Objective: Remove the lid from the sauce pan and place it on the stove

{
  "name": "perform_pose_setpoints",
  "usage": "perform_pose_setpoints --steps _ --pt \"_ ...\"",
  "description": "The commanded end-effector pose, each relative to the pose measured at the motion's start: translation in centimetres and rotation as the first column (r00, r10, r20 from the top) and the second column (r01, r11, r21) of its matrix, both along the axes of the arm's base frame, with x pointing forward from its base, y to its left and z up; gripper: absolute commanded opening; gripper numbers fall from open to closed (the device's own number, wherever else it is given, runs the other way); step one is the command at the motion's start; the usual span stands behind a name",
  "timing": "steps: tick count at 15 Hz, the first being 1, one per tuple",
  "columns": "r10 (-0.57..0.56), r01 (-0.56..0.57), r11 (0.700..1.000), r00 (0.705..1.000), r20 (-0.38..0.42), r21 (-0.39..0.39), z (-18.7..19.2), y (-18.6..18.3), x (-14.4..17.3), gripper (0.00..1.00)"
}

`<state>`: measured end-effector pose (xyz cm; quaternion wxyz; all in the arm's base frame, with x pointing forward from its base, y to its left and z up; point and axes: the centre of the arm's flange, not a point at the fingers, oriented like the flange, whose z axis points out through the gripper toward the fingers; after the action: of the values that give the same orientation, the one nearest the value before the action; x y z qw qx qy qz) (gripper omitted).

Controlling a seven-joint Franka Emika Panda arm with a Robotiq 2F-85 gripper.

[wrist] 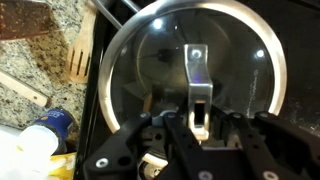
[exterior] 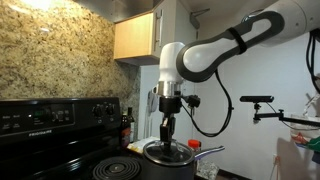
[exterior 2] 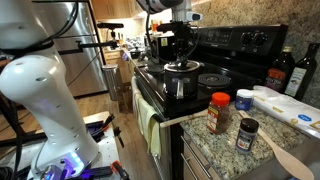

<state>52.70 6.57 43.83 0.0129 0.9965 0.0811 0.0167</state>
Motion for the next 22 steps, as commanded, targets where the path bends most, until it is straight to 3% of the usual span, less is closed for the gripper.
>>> perform_pose_setpoints --steps 1,5,9,14,16,17,19,22 --pt "0.025 -0.025 1.000 1.000 0.004 0.003 3.7 0.0 -0.9 0.03" --pt "0.134 -0.134 0.991 0.991 0.008 -0.011 6.5 2.4 -2.1 0.03" --pt "0.325 -0.327 0.945 0.945 -0.046 -0.029 6.3 8.7 -3.1 0.03" --pt "0.542 -0.551 0.833 0.831 -0.127 -0.046 3.8 19.2 -6.7 0.03" --pt "0.604 -0.616 0.785 0.784 -0.143 -0.061 3.5 21.2 -8.2 0.03" --pt "0.543 -0.551 0.834 0.831 -0.119 -0.034 2.4 20.3 -8.2 0.10" --pt "0.575 -0.584 0.811 0.808 -0.132 -0.045 2.2 21.7 -9.2 0.10" --pt "0.581 -0.590 0.806 0.803 -0.132 -0.044 2.4 21.4 -8.9 0.10"
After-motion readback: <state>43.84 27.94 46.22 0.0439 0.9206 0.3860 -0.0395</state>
